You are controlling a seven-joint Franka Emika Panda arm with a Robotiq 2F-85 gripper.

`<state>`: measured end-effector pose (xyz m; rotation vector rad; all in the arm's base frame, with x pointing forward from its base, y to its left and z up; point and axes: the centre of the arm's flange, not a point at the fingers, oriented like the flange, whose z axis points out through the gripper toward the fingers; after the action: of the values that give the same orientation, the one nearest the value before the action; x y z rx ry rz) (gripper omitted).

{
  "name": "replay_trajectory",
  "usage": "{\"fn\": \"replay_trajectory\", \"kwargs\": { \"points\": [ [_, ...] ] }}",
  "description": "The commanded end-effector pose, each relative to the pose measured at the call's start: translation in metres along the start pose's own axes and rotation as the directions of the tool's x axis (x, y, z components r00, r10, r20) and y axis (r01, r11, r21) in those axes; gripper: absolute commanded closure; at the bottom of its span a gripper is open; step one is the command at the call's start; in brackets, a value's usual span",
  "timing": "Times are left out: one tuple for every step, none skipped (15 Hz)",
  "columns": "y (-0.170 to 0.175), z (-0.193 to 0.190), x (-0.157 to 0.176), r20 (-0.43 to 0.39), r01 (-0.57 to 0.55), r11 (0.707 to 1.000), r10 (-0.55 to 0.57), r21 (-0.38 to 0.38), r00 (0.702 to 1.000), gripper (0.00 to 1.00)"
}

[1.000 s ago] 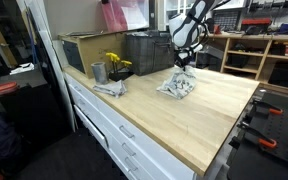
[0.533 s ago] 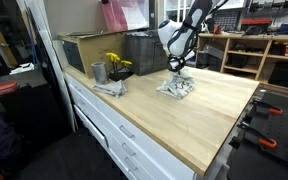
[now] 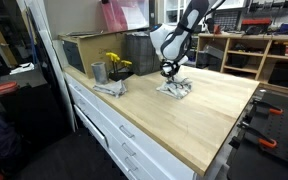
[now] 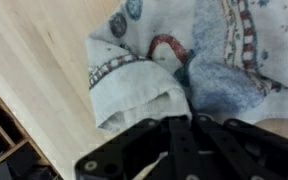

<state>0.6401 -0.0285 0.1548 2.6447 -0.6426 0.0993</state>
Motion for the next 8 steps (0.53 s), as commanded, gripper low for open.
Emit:
{"fn": "replay_trajectory", "kwargs": {
  "points": [
    [-0.005,-0.014,-0.009,0.036,-0.014,1.0,0.013,0.014,0.999,0.99],
    [-0.009,-0.015,-0.013,0.039,-0.009,1.0,0.008,0.019,0.999,0.99],
    [-0.012,-0.016,-0.016,0.04,-0.004,1.0,0.003,0.022,0.999,0.99],
    [-0.016,-0.017,-0.02,0.038,0.002,1.0,-0.003,0.026,0.999,0.99],
    [-0.019,-0.019,-0.023,0.037,0.008,0.999,-0.009,0.033,0.999,0.99],
    [-0.023,-0.021,-0.027,0.035,0.016,0.999,-0.018,0.043,0.999,0.99],
    [-0.025,-0.023,-0.03,0.035,0.023,0.999,-0.025,0.049,0.999,0.99],
    [-0.028,-0.026,-0.034,0.036,0.034,0.998,-0.037,0.059,0.999,0.99]
  ]
}}
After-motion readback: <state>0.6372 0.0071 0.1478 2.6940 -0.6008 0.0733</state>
